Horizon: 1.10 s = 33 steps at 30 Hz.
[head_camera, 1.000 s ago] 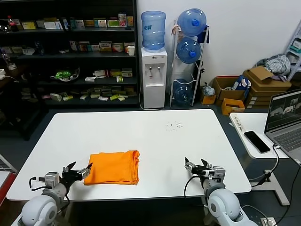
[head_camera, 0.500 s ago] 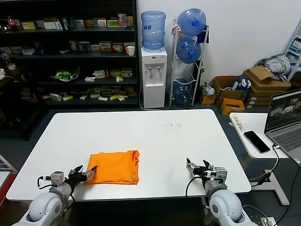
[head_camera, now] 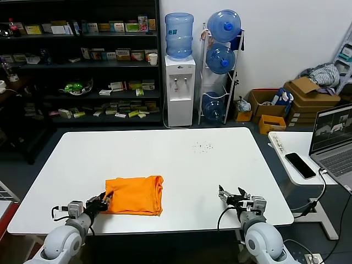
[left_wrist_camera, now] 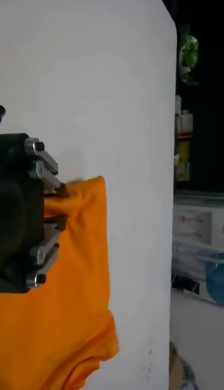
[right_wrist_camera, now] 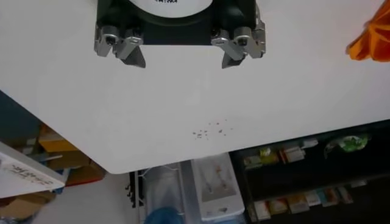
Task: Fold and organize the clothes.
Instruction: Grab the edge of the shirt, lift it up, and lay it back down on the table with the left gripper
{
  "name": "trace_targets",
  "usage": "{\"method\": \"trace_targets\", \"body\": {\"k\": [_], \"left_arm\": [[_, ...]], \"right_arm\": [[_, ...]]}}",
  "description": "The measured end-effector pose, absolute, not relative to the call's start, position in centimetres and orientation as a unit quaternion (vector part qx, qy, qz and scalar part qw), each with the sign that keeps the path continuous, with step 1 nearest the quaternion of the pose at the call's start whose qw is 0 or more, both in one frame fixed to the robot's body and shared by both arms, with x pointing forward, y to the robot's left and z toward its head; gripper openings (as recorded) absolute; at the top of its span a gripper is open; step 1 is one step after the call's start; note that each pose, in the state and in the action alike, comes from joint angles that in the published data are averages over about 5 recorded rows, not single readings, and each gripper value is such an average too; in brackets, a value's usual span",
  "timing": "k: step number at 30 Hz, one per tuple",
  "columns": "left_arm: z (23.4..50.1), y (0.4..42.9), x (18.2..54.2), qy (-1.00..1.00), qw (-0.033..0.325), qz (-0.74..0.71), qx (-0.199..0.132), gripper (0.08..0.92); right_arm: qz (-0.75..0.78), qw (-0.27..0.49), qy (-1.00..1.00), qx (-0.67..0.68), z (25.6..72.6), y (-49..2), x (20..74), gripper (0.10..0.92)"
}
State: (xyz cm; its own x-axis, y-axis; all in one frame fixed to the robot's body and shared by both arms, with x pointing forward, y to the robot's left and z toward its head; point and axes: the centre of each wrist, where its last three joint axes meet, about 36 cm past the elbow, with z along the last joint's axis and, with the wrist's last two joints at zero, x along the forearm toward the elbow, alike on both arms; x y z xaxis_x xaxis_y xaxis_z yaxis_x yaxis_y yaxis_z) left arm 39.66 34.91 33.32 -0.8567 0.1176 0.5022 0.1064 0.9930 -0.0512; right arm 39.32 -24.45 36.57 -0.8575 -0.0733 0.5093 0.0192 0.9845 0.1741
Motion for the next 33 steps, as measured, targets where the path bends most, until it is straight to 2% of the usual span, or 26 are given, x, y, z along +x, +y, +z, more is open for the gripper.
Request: {"method": "trace_targets", "body": {"k": [4, 7, 12, 17, 22, 33], "left_arm": [[34.0, 33.9, 39.3, -0.969, 0.241, -0.002, -0.057, 0.18], [34.9, 33.1, 38.9, -0.973, 0.225, -0.015, -0.056, 0.134], [37.5, 31.8, 38.1, -0.977, 0.205, -0.033, -0.052, 0.131], [40.7, 32.1, 37.2, -0.977, 0.201, -0.06, -0.045, 0.131], [42.9, 35.9, 36.6, -0.97, 0.211, -0.118, -0.026, 0.131], [46.6, 48.6, 38.0, -0.924, 0.237, -0.297, 0.035, 0.131]], "right_arm": [[-0.086, 0.266, -0.96, 0.012, 36.4, -24.5, 39.4, 0.823], [-0.086, 0.266, -0.96, 0.011, 36.3, -24.5, 39.5, 0.823], [-0.087, 0.265, -0.96, 0.011, 36.2, -24.3, 39.8, 0.823], [-0.091, 0.263, -0.96, 0.015, 36.1, -24.1, 40.1, 0.823], [-0.098, 0.256, -0.961, 0.022, 36.4, -23.7, 40.6, 0.823], [-0.105, 0.245, -0.963, 0.021, 36.8, -23.8, 41.4, 0.823]]}}
